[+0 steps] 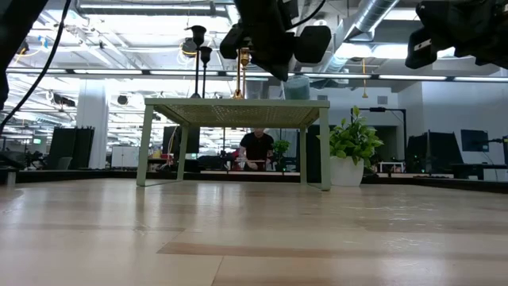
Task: Pick & Place candle stick holders
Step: Put the blue scented candle on the shelf
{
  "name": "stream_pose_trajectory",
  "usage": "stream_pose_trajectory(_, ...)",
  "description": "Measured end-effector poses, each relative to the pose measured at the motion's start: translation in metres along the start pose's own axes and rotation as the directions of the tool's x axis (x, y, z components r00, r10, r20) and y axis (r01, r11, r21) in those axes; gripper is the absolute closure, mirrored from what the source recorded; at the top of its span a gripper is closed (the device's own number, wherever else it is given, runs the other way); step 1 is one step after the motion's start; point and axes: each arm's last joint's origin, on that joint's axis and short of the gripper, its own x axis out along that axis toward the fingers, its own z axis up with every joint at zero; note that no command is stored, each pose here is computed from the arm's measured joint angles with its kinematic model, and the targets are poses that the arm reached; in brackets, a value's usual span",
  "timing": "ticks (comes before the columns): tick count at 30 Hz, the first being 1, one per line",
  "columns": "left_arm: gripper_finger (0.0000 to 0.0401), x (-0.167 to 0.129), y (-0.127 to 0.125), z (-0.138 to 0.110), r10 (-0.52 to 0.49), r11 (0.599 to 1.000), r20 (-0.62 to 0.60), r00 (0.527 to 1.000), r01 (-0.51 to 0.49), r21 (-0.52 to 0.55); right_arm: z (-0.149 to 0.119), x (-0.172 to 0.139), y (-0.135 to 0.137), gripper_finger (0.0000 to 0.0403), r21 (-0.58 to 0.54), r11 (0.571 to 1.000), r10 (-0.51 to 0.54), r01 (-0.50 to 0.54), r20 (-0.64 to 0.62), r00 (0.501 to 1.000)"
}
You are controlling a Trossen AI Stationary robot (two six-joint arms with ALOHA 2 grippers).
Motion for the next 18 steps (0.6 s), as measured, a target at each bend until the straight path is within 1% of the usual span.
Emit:
stream_pose_trajectory(7, 0.0397, 0.0002, 0.0001, 0.0001, 0.000, 1.000, 0.000, 1.000, 0.000, 0.005, -0.0002, 0.0000, 0.0000, 0.0403, 0.001, 1.000, 0.000, 0.000, -0.002, 1.000)
stream_pose_trajectory(11, 0.0397, -0.0004, -0.0004, 0.0004, 0.001, 0.999, 0.005, 1.000, -0.001, 0.047, -0.0002, 0.0000, 0.0000, 0.0403, 0.001, 1.000, 0.000, 0.000, -0.002, 1.000)
stream_pose_trajectory(18, 0.0392, -0.0055, 0.0058, 0.0080, 0.016, 0.999, 0.028, 0.999, -0.017, 0.033, -0.0006, 0.0000, 0.0001, 0.0403, 0.001, 1.000, 0.001, -0.001, -0.006, 1.000)
